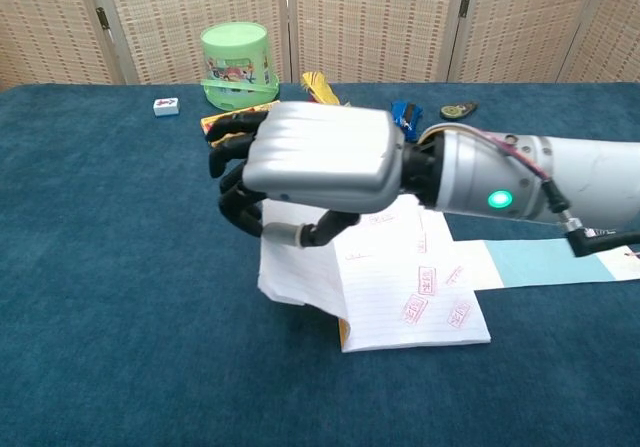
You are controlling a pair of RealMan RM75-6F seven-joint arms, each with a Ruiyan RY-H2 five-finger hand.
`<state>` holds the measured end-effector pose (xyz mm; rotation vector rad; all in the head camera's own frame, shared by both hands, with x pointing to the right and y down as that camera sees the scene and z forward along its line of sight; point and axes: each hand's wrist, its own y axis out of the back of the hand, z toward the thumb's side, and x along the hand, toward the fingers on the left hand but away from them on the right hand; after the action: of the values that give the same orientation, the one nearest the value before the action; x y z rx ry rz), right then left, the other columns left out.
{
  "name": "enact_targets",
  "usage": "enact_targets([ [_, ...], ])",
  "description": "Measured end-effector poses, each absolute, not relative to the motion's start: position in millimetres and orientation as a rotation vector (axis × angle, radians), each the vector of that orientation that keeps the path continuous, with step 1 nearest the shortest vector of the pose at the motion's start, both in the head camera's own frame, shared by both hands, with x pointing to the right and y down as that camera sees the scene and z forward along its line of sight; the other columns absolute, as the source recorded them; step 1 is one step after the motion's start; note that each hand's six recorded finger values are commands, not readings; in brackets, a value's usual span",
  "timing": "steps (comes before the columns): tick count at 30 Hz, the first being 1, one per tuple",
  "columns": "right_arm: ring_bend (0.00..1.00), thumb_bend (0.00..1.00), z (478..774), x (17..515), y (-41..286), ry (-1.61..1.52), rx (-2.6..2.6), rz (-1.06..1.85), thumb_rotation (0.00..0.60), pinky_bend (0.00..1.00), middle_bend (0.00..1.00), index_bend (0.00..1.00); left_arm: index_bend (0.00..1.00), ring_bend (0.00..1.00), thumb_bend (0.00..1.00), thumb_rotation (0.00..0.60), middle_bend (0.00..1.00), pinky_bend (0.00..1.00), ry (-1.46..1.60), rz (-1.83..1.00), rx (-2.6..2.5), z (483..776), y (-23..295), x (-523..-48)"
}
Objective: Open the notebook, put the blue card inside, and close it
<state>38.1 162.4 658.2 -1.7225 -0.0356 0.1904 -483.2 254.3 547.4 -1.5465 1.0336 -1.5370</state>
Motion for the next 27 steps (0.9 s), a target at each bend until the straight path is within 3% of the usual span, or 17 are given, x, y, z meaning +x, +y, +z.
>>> enact_targets([
  [13, 0.24, 0.44, 704.0, -30.7, 186.5, 0.064, -1.778, 0.221, 0.600, 0.13, 0.43, 0.78, 0.13, 0.11, 0.28, 0.600, 0.11, 0.17, 1.042, -1.566, -1.535, 545.8, 260.7, -493.7],
  [16, 0.20, 0.34, 714.0, -37.9, 191.0, 0.079, -1.782, 0.255, 0.600, 0.13, 0.33, 0.57, 0.13, 0.11, 0.28, 0.600, 0.11, 0.17, 1.040, -1.567, -1.538, 546.3, 261.8, -494.2],
  [18, 0.14, 0.22, 716.8, -40.0, 191.1, 0.071, -1.785, 0.274, 0.600, 0.12, 0.25, 0.31, 0.12, 0.11, 0.28, 0.600, 0.11, 0.17, 1.041, -1.568, -1.538, 546.2, 262.2, -495.0],
  [21, 0.05, 0.10, 717.8, -41.0, 187.8, 0.041, -1.781, 0.303, 0.600, 0.08, 0.14, 0.04, 0.13, 0.11, 0.28, 0.600, 0.11, 0.17, 1.044, -1.568, -1.537, 546.6, 262.3, -495.9],
  [27, 0.00, 0.00, 714.3, -39.0, 178.6, -0.028, -1.778, 0.368, 0.600, 0.03, 0.03, 0.00, 0.13, 0.11, 0.28, 0.600, 0.11, 0.17, 1.043, -1.557, -1.544, 547.0, 261.9, -493.8],
])
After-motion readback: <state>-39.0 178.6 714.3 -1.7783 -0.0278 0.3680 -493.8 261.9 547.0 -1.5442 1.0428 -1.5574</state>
